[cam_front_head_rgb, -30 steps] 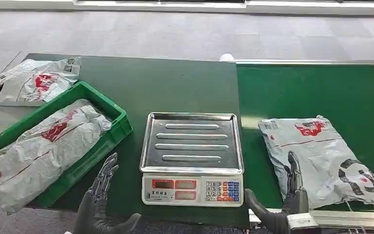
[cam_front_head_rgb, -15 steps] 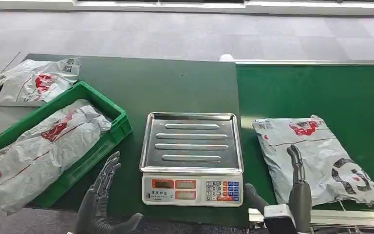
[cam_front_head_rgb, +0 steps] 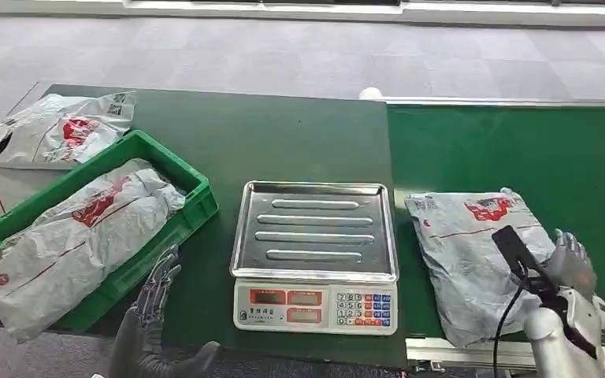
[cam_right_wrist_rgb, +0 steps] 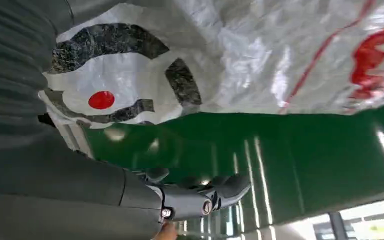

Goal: Moved the parcel from conveyor to table for the left to box.

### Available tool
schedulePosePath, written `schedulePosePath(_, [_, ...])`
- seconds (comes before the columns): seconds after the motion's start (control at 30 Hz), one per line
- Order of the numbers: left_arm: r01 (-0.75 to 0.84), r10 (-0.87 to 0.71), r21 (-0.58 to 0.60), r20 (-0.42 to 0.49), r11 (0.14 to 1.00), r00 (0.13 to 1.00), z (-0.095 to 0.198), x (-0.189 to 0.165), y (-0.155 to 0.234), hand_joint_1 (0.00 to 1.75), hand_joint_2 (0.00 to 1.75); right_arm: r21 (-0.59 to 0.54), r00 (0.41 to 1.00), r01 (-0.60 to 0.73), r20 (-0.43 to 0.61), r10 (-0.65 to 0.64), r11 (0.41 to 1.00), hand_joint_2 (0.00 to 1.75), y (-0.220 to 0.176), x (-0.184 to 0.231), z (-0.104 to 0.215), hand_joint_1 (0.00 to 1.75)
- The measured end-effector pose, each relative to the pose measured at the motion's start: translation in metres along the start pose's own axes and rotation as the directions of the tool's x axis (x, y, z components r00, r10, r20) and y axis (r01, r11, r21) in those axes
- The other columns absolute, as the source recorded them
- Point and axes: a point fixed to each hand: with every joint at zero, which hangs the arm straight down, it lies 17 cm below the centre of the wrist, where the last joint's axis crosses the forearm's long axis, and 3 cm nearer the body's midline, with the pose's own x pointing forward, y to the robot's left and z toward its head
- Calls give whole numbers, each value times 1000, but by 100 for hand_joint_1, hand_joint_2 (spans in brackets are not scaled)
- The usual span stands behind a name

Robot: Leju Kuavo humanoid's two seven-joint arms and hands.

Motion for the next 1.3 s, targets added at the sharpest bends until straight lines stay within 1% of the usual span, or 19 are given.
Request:
schedulePosePath(0.13, [0, 0, -1, -1, 1000, 1000, 1, 0, 0, 0, 175, 63, 997, -14, -75, 19, 998, 175, 17, -37, -3, 0])
schedulePosePath(0.23, [0, 0, -1, -1, 1000, 1000, 1, 0, 0, 0, 175, 107, 994, -14, -109, 26, 994, 175, 27, -51, -2, 0])
schedulePosePath(0.3, [1, -1, -2, -2, 1000, 1000, 1, -1, 0, 0, 175, 199, 986, -9, -164, 42, 980, 175, 45, -67, 3, 0])
schedulePosePath(0.33, [2, -2, -4, -4, 1000, 1000, 1, -2, 0, 0, 175, 294, 976, -8, -207, 72, 956, 175, 63, -82, 11, 0])
schedulePosePath(0.37, [2, -2, -6, -7, 1000, 1000, 2, -3, 0, 0, 175, 368, 968, -4, -233, 97, 930, 175, 78, -93, 20, 175])
schedulePosePath(0.43, [4, -4, -10, -10, 1000, 1000, 2, -6, -1, 0, 175, 483, 960, 22, -254, 117, 875, 175, 97, -100, 29, 175])
schedulePosePath(0.47, [5, -6, -11, -10, 1000, 1000, 2, -8, -1, 0, 175, 524, 960, 38, -256, 115, 851, 175, 104, -104, 34, 175])
schedulePosePath(0.5, [6, -6, -12, -12, 1000, 1000, 3, -9, -1, 0, 175, 539, 961, 47, -255, 110, 841, 175, 106, -106, 35, 175])
schedulePosePath(0.87, [10, -10, -16, -26, 1000, 1000, 6, -14, -1, 0, 175, 552, 967, 38, -230, 109, 833, 175, 110, -98, 32, 175])
schedulePosePath(1.03, [21, -21, -5, -32, 1000, 999, 7, -15, 1, 0, 175, 503, 978, 51, -200, 59, 863, 175, 101, -84, 21, 175])
schedulePosePath(1.2, [21, -22, -6, -37, 1000, 999, 9, -16, 0, 0, 175, 491, 981, 53, -190, 48, 870, 175, 98, -77, 19, 175])
schedulePosePath(1.27, [25, -25, -1, -39, 1000, 999, 10, -16, 1, 0, 175, 438, 987, 82, -159, -13, 895, 175, 92, -65, 13, 175])
schedulePosePath(1.3, [26, -26, 4, -37, 1000, 999, 10, -15, 2, 0, 175, 377, 989, 123, -119, -84, 918, 175, 82, -50, 7, 175])
